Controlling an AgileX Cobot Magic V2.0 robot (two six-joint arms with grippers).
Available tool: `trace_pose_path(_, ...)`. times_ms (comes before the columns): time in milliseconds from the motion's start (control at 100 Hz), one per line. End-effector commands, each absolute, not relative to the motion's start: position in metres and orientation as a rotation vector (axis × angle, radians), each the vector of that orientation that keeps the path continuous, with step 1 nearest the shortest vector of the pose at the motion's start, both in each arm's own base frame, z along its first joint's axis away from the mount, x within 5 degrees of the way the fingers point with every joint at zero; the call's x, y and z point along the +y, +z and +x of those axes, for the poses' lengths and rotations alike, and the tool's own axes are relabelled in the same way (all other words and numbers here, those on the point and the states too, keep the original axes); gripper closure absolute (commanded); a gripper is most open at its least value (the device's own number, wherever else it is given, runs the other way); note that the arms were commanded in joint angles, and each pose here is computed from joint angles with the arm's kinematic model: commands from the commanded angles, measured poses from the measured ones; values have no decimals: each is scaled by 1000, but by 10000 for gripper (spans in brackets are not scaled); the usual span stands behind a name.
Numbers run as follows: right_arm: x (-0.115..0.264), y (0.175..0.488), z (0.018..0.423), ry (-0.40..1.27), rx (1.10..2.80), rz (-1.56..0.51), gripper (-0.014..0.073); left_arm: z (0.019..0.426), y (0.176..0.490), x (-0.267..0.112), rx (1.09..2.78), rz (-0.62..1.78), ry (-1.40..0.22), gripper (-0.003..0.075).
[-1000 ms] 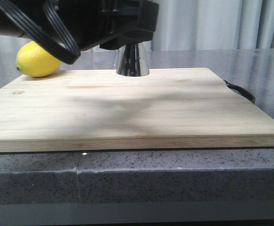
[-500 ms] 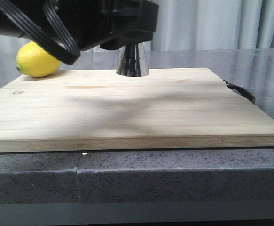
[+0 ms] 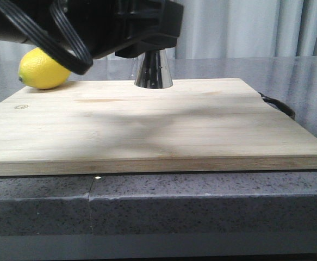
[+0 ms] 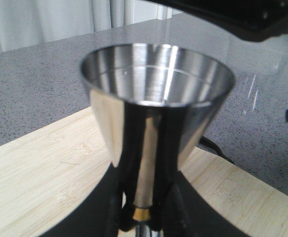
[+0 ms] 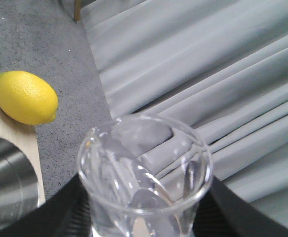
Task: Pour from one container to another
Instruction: 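Tilt the beaker with the right gripper, pouring liquid into the jigger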
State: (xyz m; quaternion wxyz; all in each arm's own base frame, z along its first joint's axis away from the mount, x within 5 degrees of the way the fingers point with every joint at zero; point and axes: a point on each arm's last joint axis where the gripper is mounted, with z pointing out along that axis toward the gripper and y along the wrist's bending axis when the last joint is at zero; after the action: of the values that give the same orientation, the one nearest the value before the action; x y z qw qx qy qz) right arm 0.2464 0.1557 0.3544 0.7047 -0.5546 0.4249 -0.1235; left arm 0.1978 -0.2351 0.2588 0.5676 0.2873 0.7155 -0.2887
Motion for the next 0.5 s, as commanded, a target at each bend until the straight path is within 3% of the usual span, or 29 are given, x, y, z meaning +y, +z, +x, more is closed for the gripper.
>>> trace_pose_path(0, 154, 382, 238, -279, 823, -1160, 351, 195, 286, -235, 1543, 623, -726, 739)
trace_pose_path(490, 154, 382, 238, -304, 805, -1176, 351, 195, 287, -235, 1537, 620, -727, 740)
